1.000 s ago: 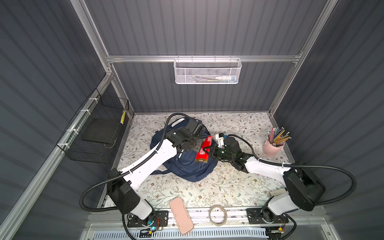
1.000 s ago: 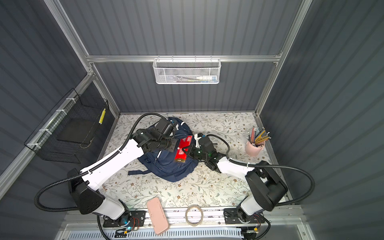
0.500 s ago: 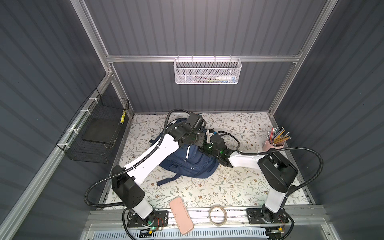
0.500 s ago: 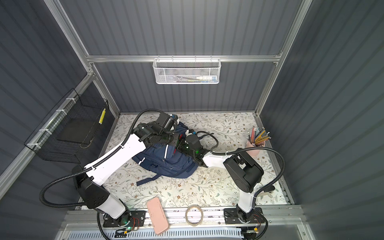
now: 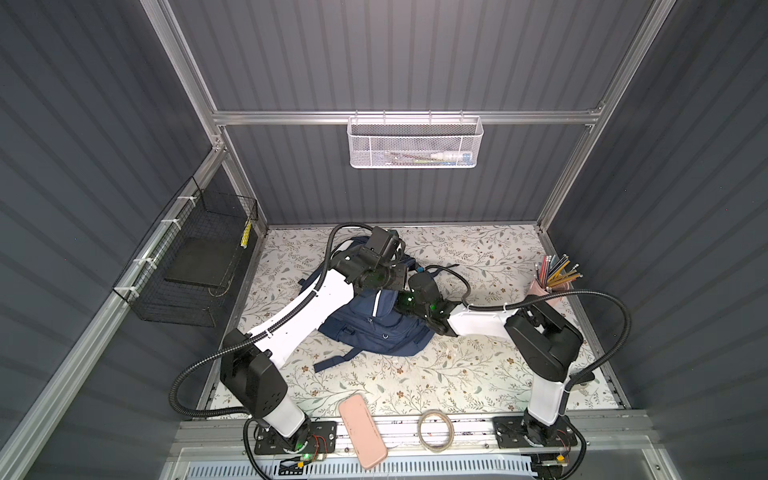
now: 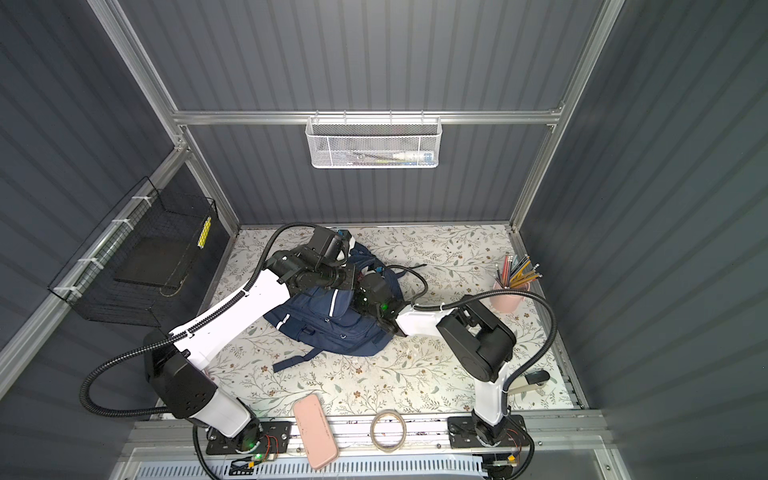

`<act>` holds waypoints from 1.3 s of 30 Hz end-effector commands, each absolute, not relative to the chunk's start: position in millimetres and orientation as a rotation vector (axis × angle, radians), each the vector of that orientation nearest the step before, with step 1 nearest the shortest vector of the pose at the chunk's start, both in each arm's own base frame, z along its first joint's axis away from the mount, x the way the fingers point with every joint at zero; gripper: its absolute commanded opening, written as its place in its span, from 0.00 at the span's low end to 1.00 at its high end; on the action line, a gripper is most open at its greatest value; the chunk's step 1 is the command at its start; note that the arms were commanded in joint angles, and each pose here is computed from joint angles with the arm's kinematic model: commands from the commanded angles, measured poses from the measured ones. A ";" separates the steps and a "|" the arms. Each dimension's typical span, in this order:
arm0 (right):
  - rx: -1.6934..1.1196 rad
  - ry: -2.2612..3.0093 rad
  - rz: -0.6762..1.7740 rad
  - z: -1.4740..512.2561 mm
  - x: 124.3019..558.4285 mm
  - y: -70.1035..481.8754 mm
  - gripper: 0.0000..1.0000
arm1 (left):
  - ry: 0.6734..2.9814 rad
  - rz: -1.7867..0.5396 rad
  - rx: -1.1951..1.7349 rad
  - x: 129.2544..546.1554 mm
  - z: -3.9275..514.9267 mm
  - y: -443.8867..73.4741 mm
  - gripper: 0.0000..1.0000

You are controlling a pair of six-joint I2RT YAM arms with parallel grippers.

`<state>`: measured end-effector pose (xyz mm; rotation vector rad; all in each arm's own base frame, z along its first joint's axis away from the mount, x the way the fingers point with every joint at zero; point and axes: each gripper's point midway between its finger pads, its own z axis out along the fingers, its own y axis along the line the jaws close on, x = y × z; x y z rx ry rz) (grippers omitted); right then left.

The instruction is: Pack the student bag

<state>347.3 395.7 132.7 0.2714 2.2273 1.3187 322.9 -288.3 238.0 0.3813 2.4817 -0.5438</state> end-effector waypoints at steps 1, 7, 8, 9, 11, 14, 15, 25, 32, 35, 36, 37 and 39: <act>0.216 2.351 1.170 122.5 325.6 368.5 0.60 | 2.331 -0.700 0.359 324.2 280.1 -298.4 0.00; 0.251 2.413 1.015 122.4 300.5 322.7 0.67 | 2.341 -0.729 0.338 321.1 270.0 -296.6 0.01; 0.242 2.410 1.005 124.5 297.2 317.9 0.68 | 2.342 -0.731 0.338 320.5 268.0 -296.6 0.01; 0.234 2.410 0.997 126.5 294.9 314.7 0.68 | 2.344 -0.735 0.333 320.4 266.3 -296.1 0.01; 0.227 2.431 0.955 127.5 291.3 306.2 0.68 | 2.360 -0.749 0.330 317.8 256.7 -297.0 0.01; 0.240 2.433 0.924 128.4 289.0 295.1 0.67 | 2.373 -0.772 0.323 315.2 247.0 -298.5 0.02; 0.251 2.431 0.920 129.2 289.5 292.0 0.67 | 2.373 -0.776 0.321 314.9 245.7 -299.0 0.02; 0.320 2.436 0.851 142.5 293.4 258.3 0.72 | 2.387 -0.882 0.304 311.9 231.7 -311.9 0.24; 0.422 2.424 0.777 137.9 264.9 206.1 0.74 | 2.336 -0.921 0.260 308.3 251.6 -303.4 0.74; 0.440 2.408 0.805 138.3 247.7 194.6 0.75 | 2.333 -0.928 0.194 301.4 255.6 -287.2 0.92; 0.419 2.404 0.805 138.1 241.6 194.5 0.74 | 2.333 -0.932 0.157 297.9 253.9 -280.5 0.93; 0.379 2.395 0.783 140.4 235.1 196.4 0.74 | 2.335 -0.946 0.112 293.1 250.3 -274.4 0.91; 0.315 2.395 0.737 142.2 225.8 202.0 0.74 | 2.327 -0.990 0.025 284.6 243.4 -265.2 0.88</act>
